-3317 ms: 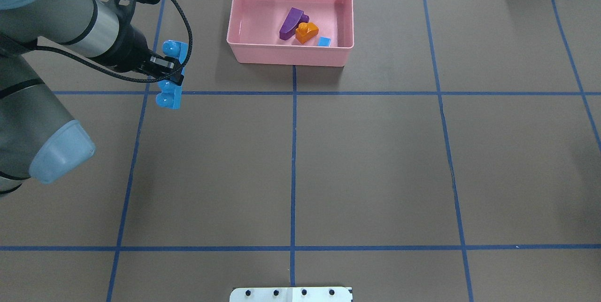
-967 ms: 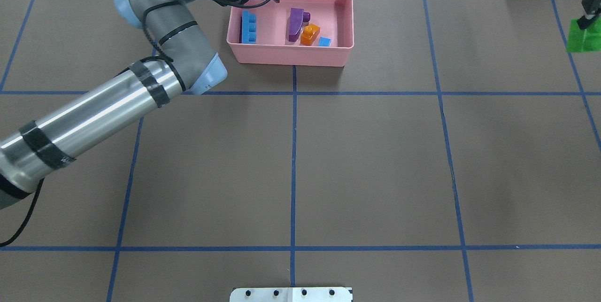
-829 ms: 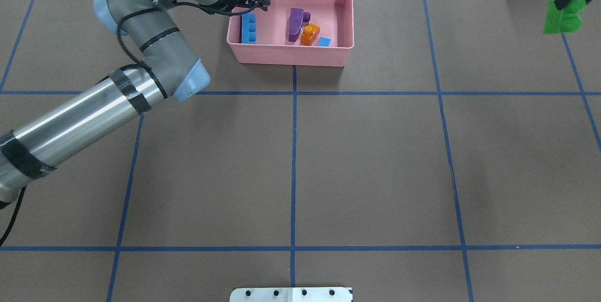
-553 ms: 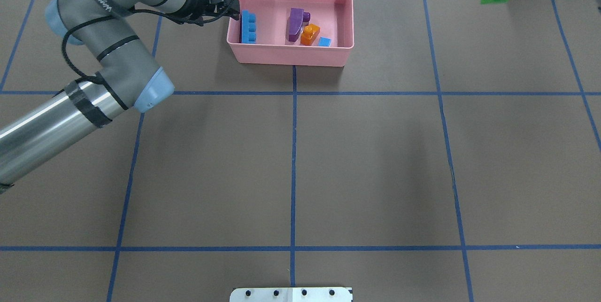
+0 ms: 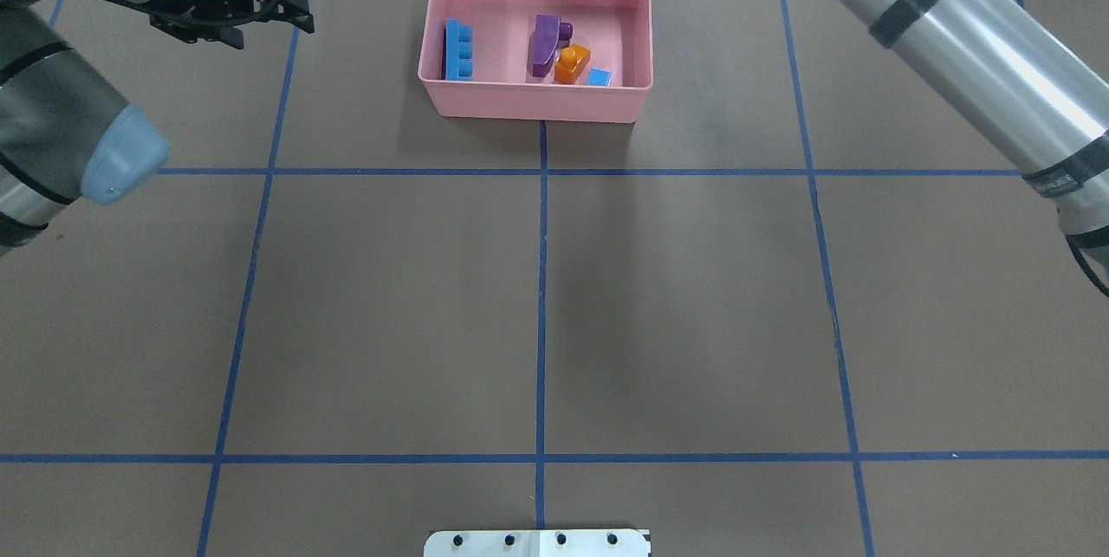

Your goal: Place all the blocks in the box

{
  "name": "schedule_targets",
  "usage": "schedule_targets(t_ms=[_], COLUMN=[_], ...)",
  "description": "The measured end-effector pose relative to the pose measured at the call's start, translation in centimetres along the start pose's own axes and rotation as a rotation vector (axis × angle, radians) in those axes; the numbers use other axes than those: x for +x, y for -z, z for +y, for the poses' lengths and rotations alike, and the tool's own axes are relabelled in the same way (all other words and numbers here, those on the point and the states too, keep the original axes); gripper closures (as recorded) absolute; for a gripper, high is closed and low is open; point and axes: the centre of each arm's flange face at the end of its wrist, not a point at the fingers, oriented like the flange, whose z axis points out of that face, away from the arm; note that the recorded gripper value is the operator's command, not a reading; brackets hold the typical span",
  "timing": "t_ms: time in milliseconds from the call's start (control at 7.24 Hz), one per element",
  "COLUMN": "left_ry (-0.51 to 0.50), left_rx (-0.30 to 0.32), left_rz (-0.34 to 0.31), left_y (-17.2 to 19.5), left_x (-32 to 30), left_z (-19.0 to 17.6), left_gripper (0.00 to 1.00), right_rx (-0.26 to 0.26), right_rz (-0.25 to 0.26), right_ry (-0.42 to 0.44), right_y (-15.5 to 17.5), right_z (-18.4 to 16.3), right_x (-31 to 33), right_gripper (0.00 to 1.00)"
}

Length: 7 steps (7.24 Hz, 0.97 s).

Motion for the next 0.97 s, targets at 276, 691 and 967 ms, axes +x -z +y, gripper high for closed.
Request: schedule_targets(t_ms=[276,691,967], left_ry=[-0.033,-0.112,-0.200], left_rx=[0.006,0.029,0.019], left_rz=[-0.035,-0.090,-0.136], left_y=[1.9,3.7,4.5], left_x=[-4.9,-10.1,-14.4], left_z=[1.0,1.3,2.2], left_gripper=[0.00,0.00,0.00], right_rx=[0.074,0.116,0.128], right_rz=[0.025,0.011,0.010], right_ry=[0.006,0.003,-0.016], right_y=[-6.3,-9.6,-7.1], right_z=[0.7,1.2,0.1], right_x=[-7.4,-11.4,-11.4], right_gripper=[1.00,0.00,0.00])
